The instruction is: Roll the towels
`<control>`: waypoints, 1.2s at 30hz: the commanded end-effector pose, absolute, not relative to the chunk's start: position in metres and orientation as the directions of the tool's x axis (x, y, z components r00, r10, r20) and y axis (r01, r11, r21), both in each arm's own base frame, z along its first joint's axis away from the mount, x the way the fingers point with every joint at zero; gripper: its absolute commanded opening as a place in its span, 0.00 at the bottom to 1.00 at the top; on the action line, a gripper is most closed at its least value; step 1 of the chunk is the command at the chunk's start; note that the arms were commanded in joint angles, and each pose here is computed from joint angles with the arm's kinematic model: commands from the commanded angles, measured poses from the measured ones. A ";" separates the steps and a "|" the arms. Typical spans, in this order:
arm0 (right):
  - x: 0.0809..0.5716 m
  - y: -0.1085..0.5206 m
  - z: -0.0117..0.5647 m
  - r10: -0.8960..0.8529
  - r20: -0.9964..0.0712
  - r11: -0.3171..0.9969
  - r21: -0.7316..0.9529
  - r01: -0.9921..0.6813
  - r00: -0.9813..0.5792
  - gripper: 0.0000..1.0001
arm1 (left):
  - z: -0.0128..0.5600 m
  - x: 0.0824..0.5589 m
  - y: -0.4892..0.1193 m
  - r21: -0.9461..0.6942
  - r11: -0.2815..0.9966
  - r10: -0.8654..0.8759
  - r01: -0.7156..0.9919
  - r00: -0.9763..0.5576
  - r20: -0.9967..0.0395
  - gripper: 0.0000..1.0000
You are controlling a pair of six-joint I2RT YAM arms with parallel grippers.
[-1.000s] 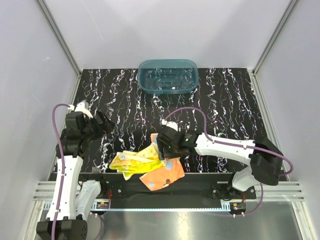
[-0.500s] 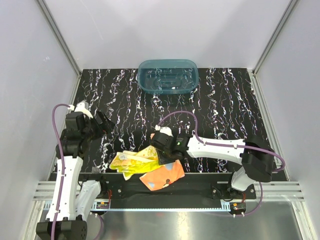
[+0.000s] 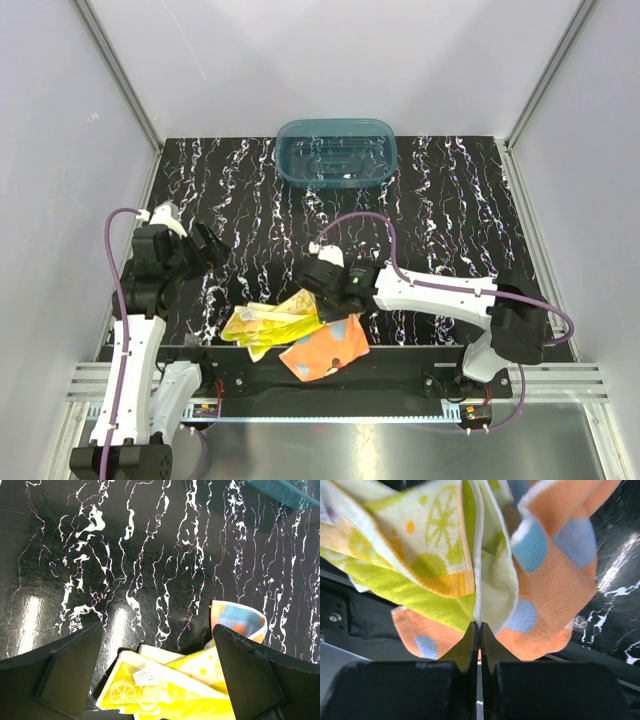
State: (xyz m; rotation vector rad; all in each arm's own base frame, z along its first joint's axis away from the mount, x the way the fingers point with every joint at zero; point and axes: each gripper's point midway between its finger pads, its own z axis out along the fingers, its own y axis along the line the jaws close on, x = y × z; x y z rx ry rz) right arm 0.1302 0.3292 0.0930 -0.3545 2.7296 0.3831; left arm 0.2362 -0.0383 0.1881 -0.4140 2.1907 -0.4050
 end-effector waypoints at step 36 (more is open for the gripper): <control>0.307 0.197 0.162 0.028 -0.591 0.993 0.108 -0.044 -0.806 1.00 | 0.130 0.289 -0.095 -0.263 0.953 -0.272 -0.147 -0.795 -0.542 0.86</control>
